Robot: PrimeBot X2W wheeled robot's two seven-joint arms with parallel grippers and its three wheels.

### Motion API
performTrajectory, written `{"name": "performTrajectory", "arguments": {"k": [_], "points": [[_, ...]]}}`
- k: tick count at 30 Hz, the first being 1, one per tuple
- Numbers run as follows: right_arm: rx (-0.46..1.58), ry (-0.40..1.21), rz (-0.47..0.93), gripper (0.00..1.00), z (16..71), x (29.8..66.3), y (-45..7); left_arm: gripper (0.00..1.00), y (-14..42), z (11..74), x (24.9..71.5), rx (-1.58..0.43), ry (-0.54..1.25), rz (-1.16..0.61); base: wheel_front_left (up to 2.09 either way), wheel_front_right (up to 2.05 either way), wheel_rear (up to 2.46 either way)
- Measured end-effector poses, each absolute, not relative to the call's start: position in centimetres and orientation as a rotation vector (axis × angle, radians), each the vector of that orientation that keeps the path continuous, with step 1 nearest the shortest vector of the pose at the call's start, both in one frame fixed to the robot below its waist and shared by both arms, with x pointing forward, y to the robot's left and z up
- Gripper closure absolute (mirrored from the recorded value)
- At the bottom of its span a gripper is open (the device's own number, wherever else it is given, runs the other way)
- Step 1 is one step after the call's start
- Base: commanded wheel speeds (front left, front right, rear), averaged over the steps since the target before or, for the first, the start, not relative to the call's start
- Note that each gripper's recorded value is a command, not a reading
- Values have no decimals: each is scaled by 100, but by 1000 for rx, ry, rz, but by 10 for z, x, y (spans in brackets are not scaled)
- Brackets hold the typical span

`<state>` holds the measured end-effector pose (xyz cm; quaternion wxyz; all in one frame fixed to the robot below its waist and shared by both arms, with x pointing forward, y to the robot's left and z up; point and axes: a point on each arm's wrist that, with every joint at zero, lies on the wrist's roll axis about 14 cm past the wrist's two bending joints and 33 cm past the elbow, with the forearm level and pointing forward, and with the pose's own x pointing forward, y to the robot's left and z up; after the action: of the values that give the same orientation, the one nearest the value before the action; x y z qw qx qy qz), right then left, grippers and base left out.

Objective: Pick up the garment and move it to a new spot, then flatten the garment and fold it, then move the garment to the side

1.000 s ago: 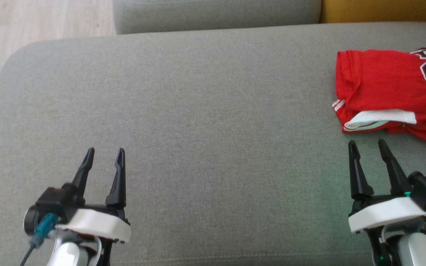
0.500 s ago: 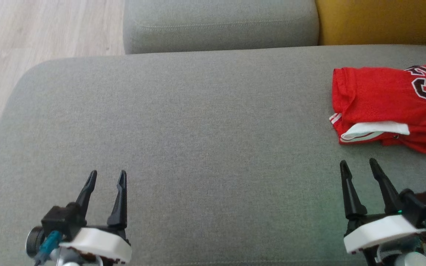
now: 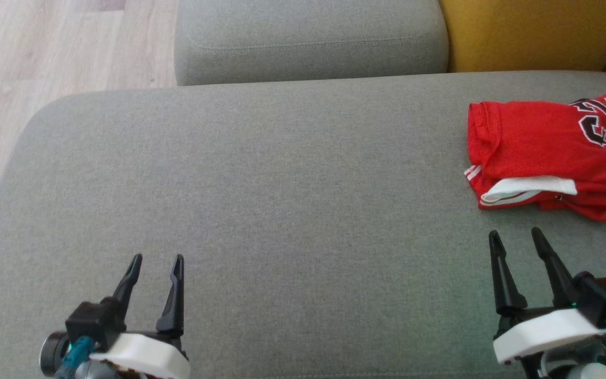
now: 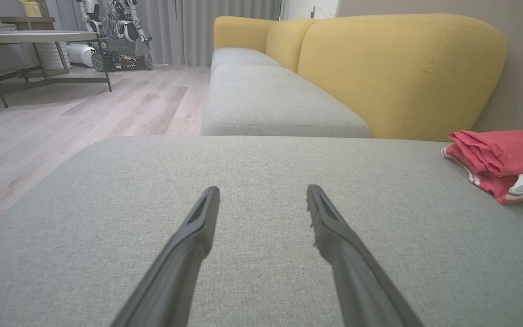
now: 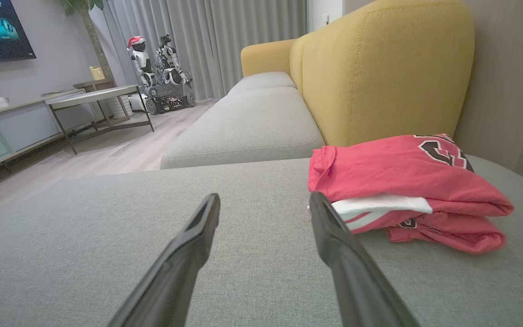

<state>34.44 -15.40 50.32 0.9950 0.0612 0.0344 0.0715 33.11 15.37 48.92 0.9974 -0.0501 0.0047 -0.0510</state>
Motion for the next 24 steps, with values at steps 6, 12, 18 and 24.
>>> {"name": "performTrajectory", "arguments": {"k": [6,12,18,24], "points": [[122,71,147,0,503,345,-153,0,156,489,330,-95,10,-100,0,0,0],[123,72,149,0,503,345,-152,0,156,488,330,-91,12,-100,0,0,0],[123,76,150,0,502,346,-152,0,157,487,331,-89,16,-101,0,0,0],[123,82,153,0,501,346,-151,0,158,486,331,-87,19,-99,0,0,0]]}}
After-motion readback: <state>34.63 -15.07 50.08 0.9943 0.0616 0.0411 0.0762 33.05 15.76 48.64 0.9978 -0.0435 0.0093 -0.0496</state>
